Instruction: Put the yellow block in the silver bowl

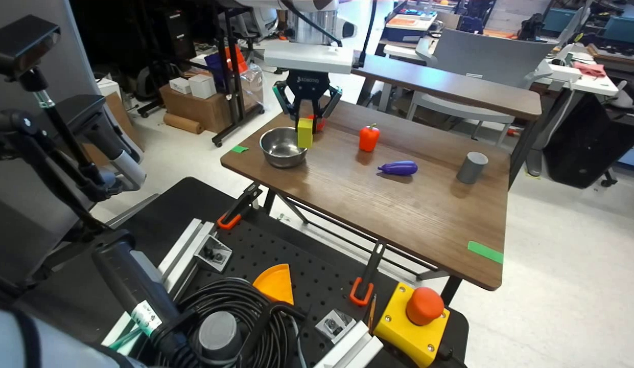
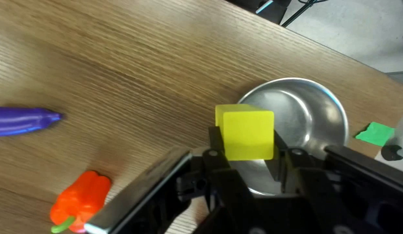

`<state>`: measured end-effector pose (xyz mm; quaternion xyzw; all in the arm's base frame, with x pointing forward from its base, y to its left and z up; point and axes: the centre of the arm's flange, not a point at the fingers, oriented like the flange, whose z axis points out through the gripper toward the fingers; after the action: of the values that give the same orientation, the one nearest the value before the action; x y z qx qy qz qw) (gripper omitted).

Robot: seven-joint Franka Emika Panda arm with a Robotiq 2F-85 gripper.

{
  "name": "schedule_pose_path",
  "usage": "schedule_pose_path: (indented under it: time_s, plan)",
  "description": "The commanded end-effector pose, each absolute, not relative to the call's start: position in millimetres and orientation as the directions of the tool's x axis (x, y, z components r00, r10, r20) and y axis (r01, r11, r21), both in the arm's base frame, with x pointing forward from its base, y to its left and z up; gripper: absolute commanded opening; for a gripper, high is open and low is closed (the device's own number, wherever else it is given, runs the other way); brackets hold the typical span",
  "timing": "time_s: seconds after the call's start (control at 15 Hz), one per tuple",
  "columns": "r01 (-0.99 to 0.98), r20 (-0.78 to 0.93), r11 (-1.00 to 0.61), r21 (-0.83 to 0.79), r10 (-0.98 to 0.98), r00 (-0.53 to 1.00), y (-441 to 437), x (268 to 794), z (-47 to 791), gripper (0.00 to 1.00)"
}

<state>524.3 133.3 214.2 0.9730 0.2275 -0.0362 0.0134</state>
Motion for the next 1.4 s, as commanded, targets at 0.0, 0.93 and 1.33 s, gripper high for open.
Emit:
schedule_pose_path:
  time_s: [0.0, 0.93, 1.33]
  plan:
    - [0.543, -0.027, -0.838, 0.051, 0.542, 0.840, 163, 519, 208, 0.09]
    - [0.638, -0.137, -0.762, 0.109, 0.625, 0.769, 183, 529, 137, 0.60]
    - [0.658, -0.146, -0.742, 0.130, 0.642, 0.753, 200, 512, 146, 0.99]
